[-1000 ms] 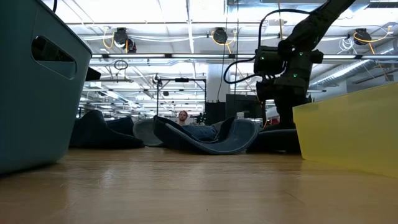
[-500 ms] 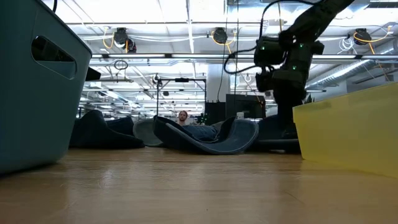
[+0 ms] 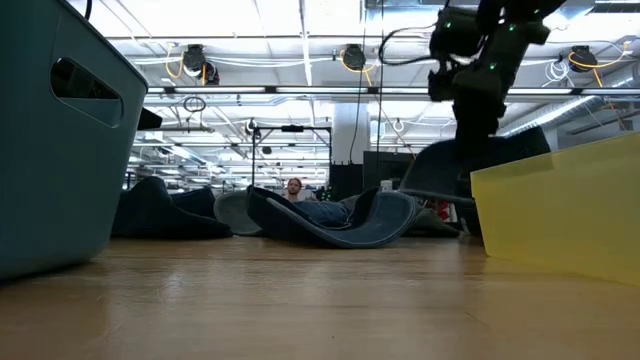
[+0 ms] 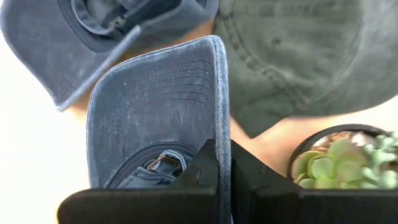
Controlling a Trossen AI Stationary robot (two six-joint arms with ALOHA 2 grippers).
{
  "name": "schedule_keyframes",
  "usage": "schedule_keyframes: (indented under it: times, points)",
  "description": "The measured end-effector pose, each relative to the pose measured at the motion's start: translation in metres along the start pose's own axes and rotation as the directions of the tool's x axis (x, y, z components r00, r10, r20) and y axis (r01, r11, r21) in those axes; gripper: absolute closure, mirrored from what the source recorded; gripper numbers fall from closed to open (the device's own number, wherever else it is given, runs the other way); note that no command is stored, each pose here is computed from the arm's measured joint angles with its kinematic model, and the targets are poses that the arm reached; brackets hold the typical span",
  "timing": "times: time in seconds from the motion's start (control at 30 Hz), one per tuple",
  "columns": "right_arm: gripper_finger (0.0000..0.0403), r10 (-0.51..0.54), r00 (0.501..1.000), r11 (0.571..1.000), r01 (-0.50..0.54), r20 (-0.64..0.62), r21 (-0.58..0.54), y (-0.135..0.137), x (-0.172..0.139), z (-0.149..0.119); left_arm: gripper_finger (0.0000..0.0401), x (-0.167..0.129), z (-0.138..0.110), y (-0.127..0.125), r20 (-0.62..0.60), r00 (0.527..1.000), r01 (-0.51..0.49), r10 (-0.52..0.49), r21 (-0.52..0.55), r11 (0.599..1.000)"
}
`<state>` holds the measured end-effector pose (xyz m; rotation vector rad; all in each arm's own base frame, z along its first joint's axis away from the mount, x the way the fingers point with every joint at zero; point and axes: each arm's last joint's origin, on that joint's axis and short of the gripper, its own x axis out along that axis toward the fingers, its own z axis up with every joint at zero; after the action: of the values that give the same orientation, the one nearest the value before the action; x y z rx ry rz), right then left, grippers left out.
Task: Pick & Place hat
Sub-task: Put the right dark blue cap into the blue bin
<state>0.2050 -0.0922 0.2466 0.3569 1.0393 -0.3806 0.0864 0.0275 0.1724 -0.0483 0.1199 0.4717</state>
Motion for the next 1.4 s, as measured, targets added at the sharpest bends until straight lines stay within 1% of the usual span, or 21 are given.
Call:
schedule_keyframes:
  times: [0.1, 0.43, 0.57, 0.7, 0.8, 0.9, 1.03, 1.17, 1.4]
  points:
    - [0.0403, -0.007, 0.998, 1.000, 0.009, 0.057, -0.028, 0.003, -0.014, -0.002, 0.0327, 0.000, 0.000, 0.000, 0.000, 1.000, 0.000, 0.000, 0.000, 1.000]
    - [0.0403, 0.039, 0.973, 0.989, -0.004, 0.227, -0.150, 0.011, -0.056, -0.015, 0.0327, 0.000, 0.000, 0.000, 0.000, 1.000, 0.000, 0.000, 0.000, 1.000]
    - [0.0403, 0.066, 0.952, 0.979, -0.004, 0.299, -0.204, 0.015, -0.071, -0.020, 0.0327, 0.000, 0.000, 0.000, 0.000, 1.000, 0.000, 0.000, 0.000, 1.000]
    - [0.0403, 0.097, 0.920, 0.971, -0.003, 0.380, -0.241, 0.019, -0.084, -0.022, 0.0327, 0.000, 0.000, 0.000, 0.000, 1.000, 0.000, 0.000, 0.000, 1.000]
    - [0.0403, 0.126, 0.885, 0.967, -0.009, 0.449, -0.255, 0.022, -0.091, -0.020, 0.0327, 0.000, 0.000, 0.000, 0.000, 1.000, 0.000, 0.000, 0.000, 1.000]
    - [0.0403, 0.163, 0.838, 0.961, -0.015, 0.521, -0.275, 0.027, -0.098, -0.016, 0.0327, 0.000, 0.000, 0.000, 0.000, 1.000, 0.000, 0.000, 0.000, 1.000]
    - [0.0403, 0.212, 0.759, 0.953, -0.022, 0.615, -0.301, 0.034, -0.106, -0.008, 0.0327, 0.000, 0.000, 0.000, 0.000, 1.000, 0.000, 0.000, 0.000, 1.000]
    - [0.0403, 0.259, 0.684, 0.944, -0.029, 0.682, -0.329, 0.042, -0.113, -0.002, 0.0327, 0.000, 0.000, 0.000, 0.000, 1.000, 0.000, 0.000, 0.000, 1.000]
    - [0.0403, 0.258, 0.574, 0.943, 0.026, 0.777, -0.333, 0.049, -0.123, 0.007, 0.0327, 0.000, 0.000, 0.000, 0.000, 1.000, 0.000, 0.000, 0.000, 1.000]
